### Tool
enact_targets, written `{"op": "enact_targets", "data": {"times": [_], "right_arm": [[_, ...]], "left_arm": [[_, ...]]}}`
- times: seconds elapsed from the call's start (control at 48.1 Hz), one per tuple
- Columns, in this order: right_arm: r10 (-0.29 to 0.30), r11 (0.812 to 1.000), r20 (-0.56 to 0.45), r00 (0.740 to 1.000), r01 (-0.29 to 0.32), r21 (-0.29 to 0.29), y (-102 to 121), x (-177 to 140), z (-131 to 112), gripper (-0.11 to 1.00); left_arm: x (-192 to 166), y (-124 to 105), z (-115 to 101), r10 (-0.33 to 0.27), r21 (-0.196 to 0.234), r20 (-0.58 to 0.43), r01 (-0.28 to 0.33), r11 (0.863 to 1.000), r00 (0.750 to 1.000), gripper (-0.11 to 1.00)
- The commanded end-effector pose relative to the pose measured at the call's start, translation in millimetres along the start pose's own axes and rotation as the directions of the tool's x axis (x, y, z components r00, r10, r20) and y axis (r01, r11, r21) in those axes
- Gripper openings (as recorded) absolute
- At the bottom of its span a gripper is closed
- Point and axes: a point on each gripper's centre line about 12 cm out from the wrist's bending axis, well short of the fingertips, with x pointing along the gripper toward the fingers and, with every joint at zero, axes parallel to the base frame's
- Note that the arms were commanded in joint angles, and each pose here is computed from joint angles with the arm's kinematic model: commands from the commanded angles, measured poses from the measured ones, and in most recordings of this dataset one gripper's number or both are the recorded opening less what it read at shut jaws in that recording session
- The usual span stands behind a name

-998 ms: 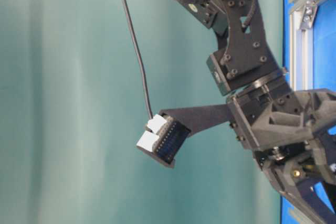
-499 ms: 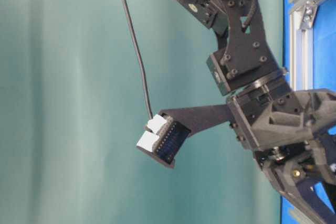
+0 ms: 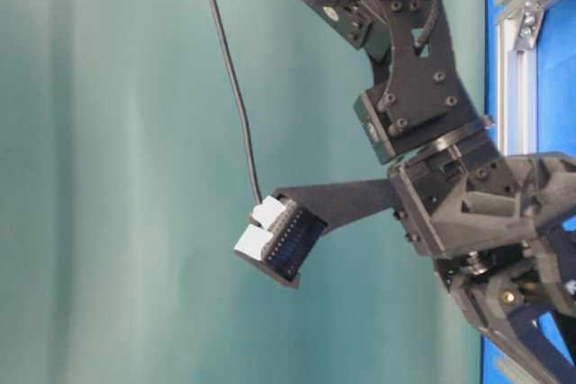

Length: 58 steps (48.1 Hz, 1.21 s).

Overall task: Insert the wire through the string loop located on the left side.
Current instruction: 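Move the left gripper down and right toward the protruding plug, then open the left gripper and close it on the USB plug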

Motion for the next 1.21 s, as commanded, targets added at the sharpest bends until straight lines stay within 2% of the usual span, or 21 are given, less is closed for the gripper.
{"op": "enact_targets", "data": {"times": [0.0, 0.104, 0.166, 0.229, 0.395, 0.436, 0.478, 0.748, 0.998, 1.185], "right_arm": [[0.006, 1.0, 0.041, 0.999, -0.006, 0.0, 2.7, -1.8, 16.4, 0.0], [0.005, 1.0, 0.041, 0.999, -0.005, 0.001, 1.9, -1.9, 16.4, 0.0], [0.004, 1.0, 0.04, 0.999, -0.004, 0.002, 1.8, -1.8, 16.3, 0.0], [0.006, 1.0, 0.039, 0.999, -0.006, 0.0, 2.6, -1.8, 16.2, 0.0], [0.005, 1.0, 0.041, 0.999, -0.005, 0.001, 1.9, -1.9, 16.4, 0.0], [0.005, 1.0, 0.041, 0.999, -0.005, 0.001, 1.9, -1.9, 16.4, 0.0], [0.005, 1.0, 0.04, 0.999, -0.005, 0.001, 1.9, -1.8, 16.3, 0.0], [0.006, 1.0, 0.038, 0.999, -0.006, 0.0, 2.5, -1.5, 15.5, 0.0], [0.006, 1.0, 0.036, 0.999, -0.006, 0.0, 2.5, -2.2, 15.0, 0.0], [0.004, 1.0, 0.035, 0.999, -0.004, 0.001, 1.7, -2.0, 15.3, 0.0]], "left_arm": [[2.4, -1.8, 5.8, -0.007, 0.001, 0.016, 0.007, 1.0, 1.0, 0.0], [2.7, -2.0, 7.4, -0.007, -0.013, 0.021, 0.008, 1.0, 1.0, 0.02], [3.2, -2.1, 8.5, -0.008, -0.028, 0.024, 0.008, 1.0, 1.0, 0.1], [3.3, -2.1, 8.2, -0.008, -0.041, 0.022, 0.009, 0.999, 1.0, 0.24], [4.0, -2.1, 6.1, -0.007, -0.041, -0.001, 0.006, 0.999, 1.0, 0.75], [4.4, -2.1, 5.9, -0.006, -0.042, -0.004, 0.006, 0.999, 1.0, 0.85], [4.3, -2.1, 6.3, -0.007, -0.042, -0.002, 0.006, 0.999, 1.0, 0.9], [14.3, -3.5, 4.0, -0.008, -0.043, -0.028, 0.006, 0.999, 1.0, 0.85], [31.9, -3.1, -18.1, 0.002, -0.034, -0.136, -0.006, 0.999, 0.991, 0.85], [32.7, -3.2, -17.3, 0.001, -0.032, -0.133, -0.006, 0.999, 0.991, 0.84]]}}
